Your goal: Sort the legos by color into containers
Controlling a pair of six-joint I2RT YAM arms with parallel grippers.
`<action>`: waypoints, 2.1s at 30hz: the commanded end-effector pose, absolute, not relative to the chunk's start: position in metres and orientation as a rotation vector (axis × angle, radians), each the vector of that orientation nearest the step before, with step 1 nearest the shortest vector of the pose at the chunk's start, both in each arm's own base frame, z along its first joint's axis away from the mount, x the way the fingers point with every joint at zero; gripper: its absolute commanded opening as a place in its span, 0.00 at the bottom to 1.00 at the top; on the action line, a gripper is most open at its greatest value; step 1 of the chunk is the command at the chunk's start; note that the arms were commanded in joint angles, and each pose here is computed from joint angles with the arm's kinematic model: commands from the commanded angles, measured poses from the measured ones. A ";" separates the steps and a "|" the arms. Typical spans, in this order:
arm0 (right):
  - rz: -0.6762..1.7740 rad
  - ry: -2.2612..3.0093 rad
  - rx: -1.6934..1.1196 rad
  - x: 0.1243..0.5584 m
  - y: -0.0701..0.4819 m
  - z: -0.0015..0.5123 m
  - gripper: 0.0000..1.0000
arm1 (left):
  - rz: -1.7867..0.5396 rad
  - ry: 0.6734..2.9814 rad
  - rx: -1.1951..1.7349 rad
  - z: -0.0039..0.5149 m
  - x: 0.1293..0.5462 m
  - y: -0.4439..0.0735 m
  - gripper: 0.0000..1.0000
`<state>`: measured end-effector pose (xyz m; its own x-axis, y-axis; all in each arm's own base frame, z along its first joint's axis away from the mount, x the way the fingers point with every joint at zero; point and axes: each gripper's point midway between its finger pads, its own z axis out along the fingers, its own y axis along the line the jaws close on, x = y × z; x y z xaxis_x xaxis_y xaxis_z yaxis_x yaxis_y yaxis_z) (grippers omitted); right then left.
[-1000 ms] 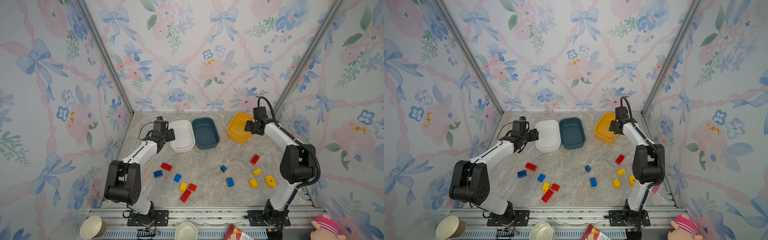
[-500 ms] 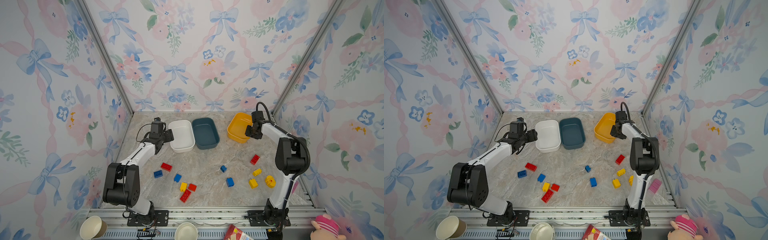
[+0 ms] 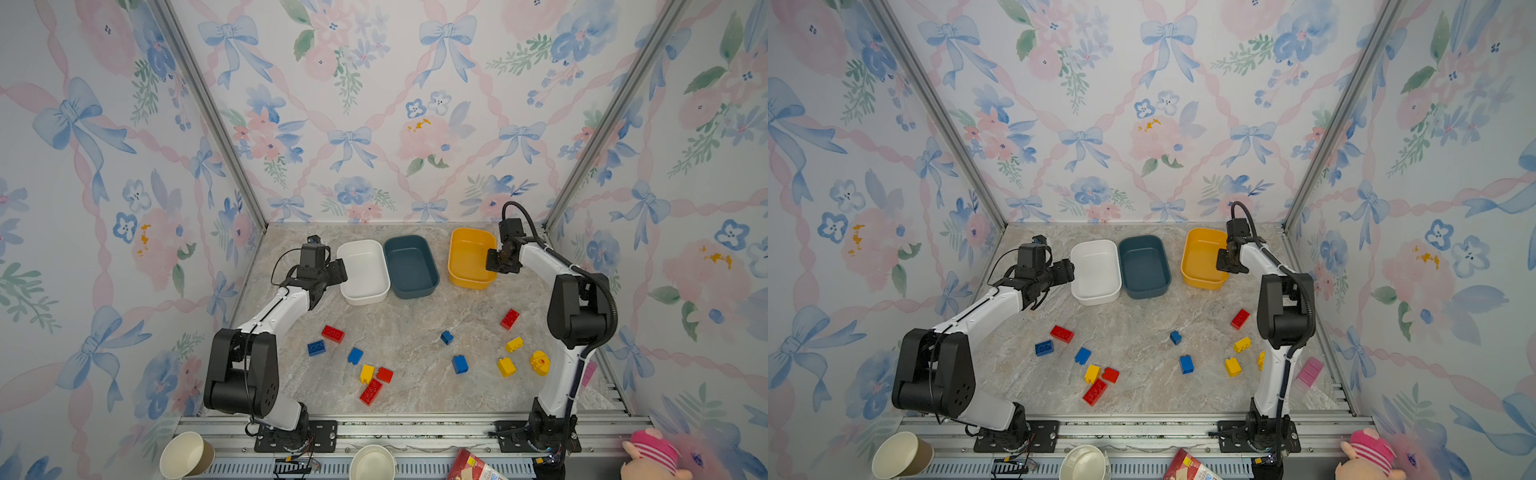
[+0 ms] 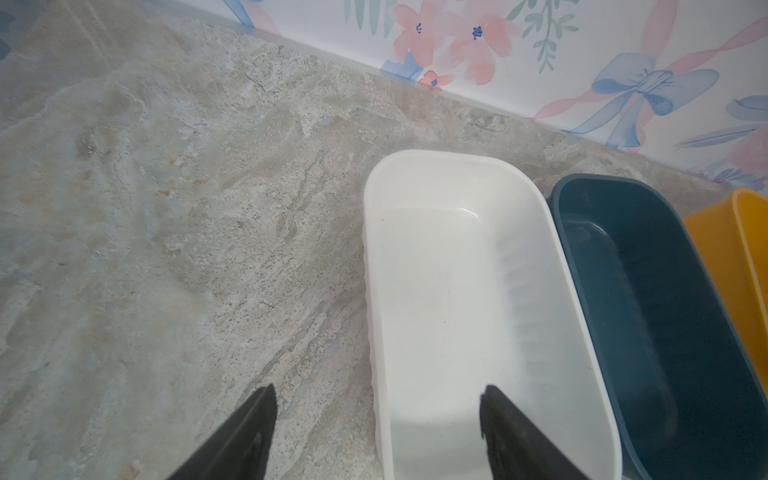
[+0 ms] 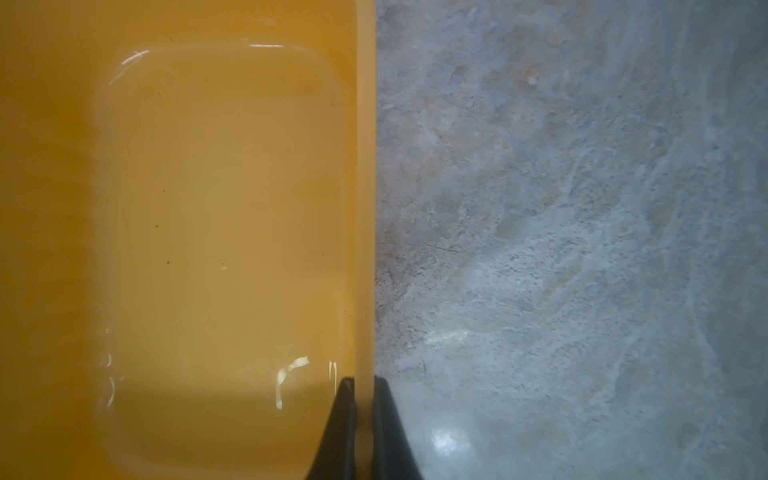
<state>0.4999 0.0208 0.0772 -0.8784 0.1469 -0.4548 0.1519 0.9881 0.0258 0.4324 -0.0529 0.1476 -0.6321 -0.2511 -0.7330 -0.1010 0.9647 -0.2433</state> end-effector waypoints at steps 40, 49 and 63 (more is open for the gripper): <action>-0.010 2.780 -0.399 0.479 0.096 0.062 0.00 | -0.253 2.245 -0.205 0.152 0.430 -0.054 0.81; -0.006 2.734 -0.327 0.483 0.093 0.086 0.41 | -0.260 2.224 -0.207 0.161 0.426 -0.054 0.81; 0.069 2.689 -0.070 0.440 0.070 0.143 0.89 | -0.309 2.188 -0.254 0.171 0.403 -0.054 0.83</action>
<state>0.4635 0.0802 0.1402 -0.8738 -0.1191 -0.4715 -0.1368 0.9906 0.0034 0.4097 -0.0538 0.1689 -0.5958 -0.2680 -0.7571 -0.0697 0.9564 -0.2837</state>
